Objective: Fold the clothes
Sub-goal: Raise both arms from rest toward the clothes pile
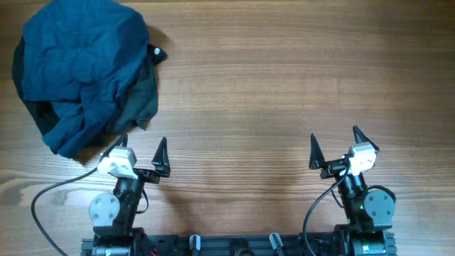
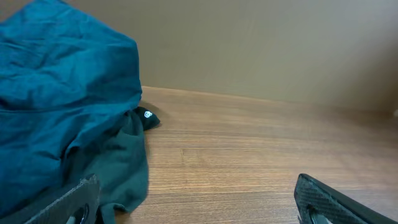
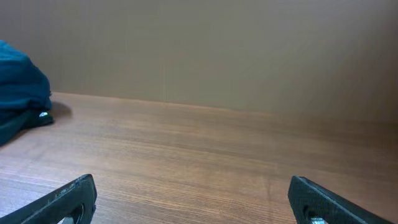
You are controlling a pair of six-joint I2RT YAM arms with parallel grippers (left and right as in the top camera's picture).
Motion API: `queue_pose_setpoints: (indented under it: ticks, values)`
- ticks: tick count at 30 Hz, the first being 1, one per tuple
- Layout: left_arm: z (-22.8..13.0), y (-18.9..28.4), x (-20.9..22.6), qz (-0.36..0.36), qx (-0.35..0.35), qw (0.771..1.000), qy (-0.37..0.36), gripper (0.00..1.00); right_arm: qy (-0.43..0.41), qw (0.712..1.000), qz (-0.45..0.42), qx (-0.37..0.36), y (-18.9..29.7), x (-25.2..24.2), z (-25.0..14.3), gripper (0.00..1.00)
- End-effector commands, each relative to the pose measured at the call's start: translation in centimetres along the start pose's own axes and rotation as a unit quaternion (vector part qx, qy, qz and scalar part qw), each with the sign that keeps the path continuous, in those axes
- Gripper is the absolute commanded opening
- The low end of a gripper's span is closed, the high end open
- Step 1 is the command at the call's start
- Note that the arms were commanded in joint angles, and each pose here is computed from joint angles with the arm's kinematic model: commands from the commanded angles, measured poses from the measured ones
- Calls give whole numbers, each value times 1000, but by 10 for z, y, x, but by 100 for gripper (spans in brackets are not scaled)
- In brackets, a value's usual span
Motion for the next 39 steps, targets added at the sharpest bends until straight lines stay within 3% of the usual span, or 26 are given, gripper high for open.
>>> queue_pose_setpoints:
  ticks: [1,19,23,31,36,39]
  values:
    - [-2,0,2,8,1,1000,5,100,-5,1000,13,2,0,3,-1,100]
    - [-2,0,0,-1,1,1000,8,100,-7,1000,2,1,0,1,-1,100]
    - [-1,0,-9,-51,0,998,41,100,-84,996,0,5,-1,0,-2,100]
    - [8,0,-7,-39,-4,997,65,100,-97,995,-7,-11,-1,-1,5,100]
    - [51,-11,1,-15,40,994,97,100,-96,994,-18,-52,4,5,54,100]
    - [91,-40,9,-11,113,987,112,100,-83,996,-30,-7,-10,10,88,100]
Point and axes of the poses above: each gripper's point midway between its finger pads, its own y axis back along the fingers, its own x axis along the line the jaws close on, z = x × y, the point moved 8 cm from there along y, back along the fingers, and after that the axes turned 13 degrees about -y, right-handed, at the moved point
